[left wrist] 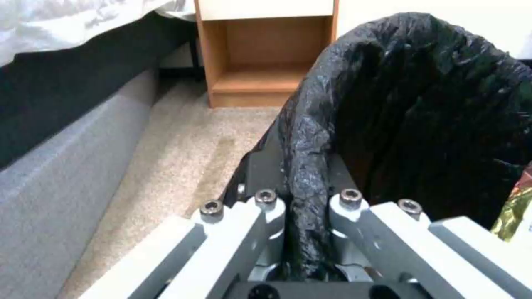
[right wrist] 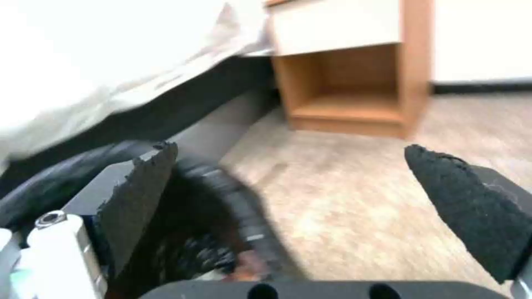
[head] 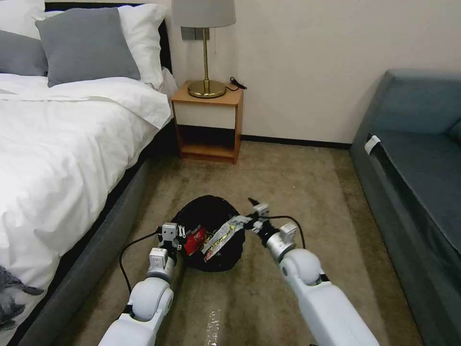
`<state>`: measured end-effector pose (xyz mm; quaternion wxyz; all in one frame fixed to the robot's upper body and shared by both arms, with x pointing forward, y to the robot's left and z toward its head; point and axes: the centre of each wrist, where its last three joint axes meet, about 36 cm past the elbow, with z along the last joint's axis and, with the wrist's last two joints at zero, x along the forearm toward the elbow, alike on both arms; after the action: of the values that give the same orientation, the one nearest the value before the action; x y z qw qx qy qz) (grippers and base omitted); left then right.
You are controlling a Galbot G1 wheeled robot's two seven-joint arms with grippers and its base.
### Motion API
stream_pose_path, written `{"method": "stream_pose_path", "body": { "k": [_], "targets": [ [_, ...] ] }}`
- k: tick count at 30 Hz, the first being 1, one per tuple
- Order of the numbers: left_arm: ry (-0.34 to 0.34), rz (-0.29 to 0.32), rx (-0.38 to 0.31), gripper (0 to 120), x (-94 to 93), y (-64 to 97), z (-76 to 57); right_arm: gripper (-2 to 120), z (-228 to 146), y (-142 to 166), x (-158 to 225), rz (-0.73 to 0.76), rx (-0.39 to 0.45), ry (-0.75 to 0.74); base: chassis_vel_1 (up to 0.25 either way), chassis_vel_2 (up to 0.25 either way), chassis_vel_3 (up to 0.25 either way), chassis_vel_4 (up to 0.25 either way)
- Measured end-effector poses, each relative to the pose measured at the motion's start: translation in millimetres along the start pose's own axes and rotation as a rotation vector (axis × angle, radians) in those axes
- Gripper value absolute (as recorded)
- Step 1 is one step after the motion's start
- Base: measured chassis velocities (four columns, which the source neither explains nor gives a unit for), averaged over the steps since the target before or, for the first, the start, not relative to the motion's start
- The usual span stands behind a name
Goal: Pick up the trash bin, then pick up the garbage on the floor and place it into the trash bin.
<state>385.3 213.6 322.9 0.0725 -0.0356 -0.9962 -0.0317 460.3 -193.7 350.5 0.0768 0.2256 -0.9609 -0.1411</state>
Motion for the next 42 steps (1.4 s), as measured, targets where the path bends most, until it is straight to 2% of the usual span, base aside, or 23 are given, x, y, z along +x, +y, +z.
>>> {"method": "stream_pose_path", "body": {
  "k": [4, 8, 11, 16, 20, 21, 23, 25, 27, 28, 30, 31, 32, 34, 36, 37, 40, 42],
  "targets": [
    [-0.005, -0.014, 0.04, 4, -0.8, -6.2, -0.6, 100, -14, -37, 13, 0.182, -0.169, 0.012, 0.0, 0.0, 0.0, 0.0],
    [-0.007, -0.019, 0.053, 4, -1.4, -8.2, -0.5, 100, -9, -57, 22, 0.251, -0.212, 0.024, 0.0, 0.0, 0.0, 0.0],
    [-0.011, -0.029, 0.073, 4, -2.8, -8.9, -0.9, 100, 8, -86, 38, 0.34, -0.251, 0.047, 0.0, 0.0, 0.0, 0.0],
    [-0.014, -0.056, 0.12, 4, -5.7, -8.8, -2.9, 100, 21, -104, 51, 0.4, -0.286, 0.051, 0.0, 0.0, 0.0, 0.0],
    [-0.01, -0.092, 0.231, 4, -9.6, -14.3, -10.1, 100, 32, -119, 63, 0.452, -0.314, 0.045, 0.0, 0.0, 0.0, 0.0],
    [-0.01, -0.092, 0.231, 4, -9.6, -14.3, -10.1, 100, 32, -119, 63, 0.452, -0.314, 0.045, 0.0, 0.0, 0.0, 0.0],
    [-0.008, -0.101, 0.284, 4, -9.9, -18.1, -13.7, 100, 39, -122, 70, 0.463, -0.313, 0.049, 0.0, 0.0, 0.0, 0.0],
    [-0.006, -0.107, 0.302, 4, -9.9, -19.0, -13.8, 100, 42, -123, 73, 0.468, -0.314, 0.05, 0.0, 0.0, 0.0, 0.0],
    [0.003, -0.13, 0.378, 4, -8.8, -20.3, -12.4, 100, 49, -124, 79, 0.478, -0.315, 0.055, 0.0, 0.0, 0.0, 0.0],
    [0.003, -0.13, 0.378, 4, -8.8, -20.3, -12.4, 100, 49, -124, 79, 0.478, -0.315, 0.055, 0.0, 0.0, 0.0, 0.0],
    [0.013, -0.149, 0.435, 4, -8.5, -19.8, -10.1, 100, 51, -124, 83, 0.484, -0.317, 0.054, 0.0, 0.0, 0.0, 0.0],
    [0.013, -0.149, 0.435, 4, -8.5, -19.8, -10.1, 100, 51, -124, 83, 0.484, -0.317, 0.054, 0.0, 0.0, 0.0, 0.0],
    [0.018, -0.16, 0.464, 4, -8.7, -19.3, -8.4, 100, 52, -124, 85, 0.484, -0.318, 0.05, 0.0, 0.0, 0.0, 0.0],
    [0.033, -0.205, 0.563, 4, -10.3, -12.9, -3.8, 100, 56, -126, 91, 0.49, -0.32, 0.038, 0.0, 0.0, 0.0, 0.0],
    [0.036, -0.213, 0.583, 4, -10.9, -11.4, -3.2, 100, 57, -126, 92, 0.491, -0.32, 0.037, 0.0, 0.0, 0.0, 0.0],
    [0.046, -0.233, 0.636, 4, -12.5, -7.5, -1.6, 100, 60, -126, 96, 0.494, -0.318, 0.036, 0.0, 0.0, 0.0, 0.0],
    [0.057, -0.249, 0.673, 4, -14.0, -4.7, -0.8, 100, 63, -126, 99, 0.501, -0.31, 0.038, 0.0, 0.0, 0.0, 0.0],
    [0.083, -0.269, 0.732, 4, -16.4, -0.9, -3.6, 100, 67, -126, 104, 0.511, -0.293, 0.043, 0.0, 0.0, 0.0, 0.0]
  ]
}}
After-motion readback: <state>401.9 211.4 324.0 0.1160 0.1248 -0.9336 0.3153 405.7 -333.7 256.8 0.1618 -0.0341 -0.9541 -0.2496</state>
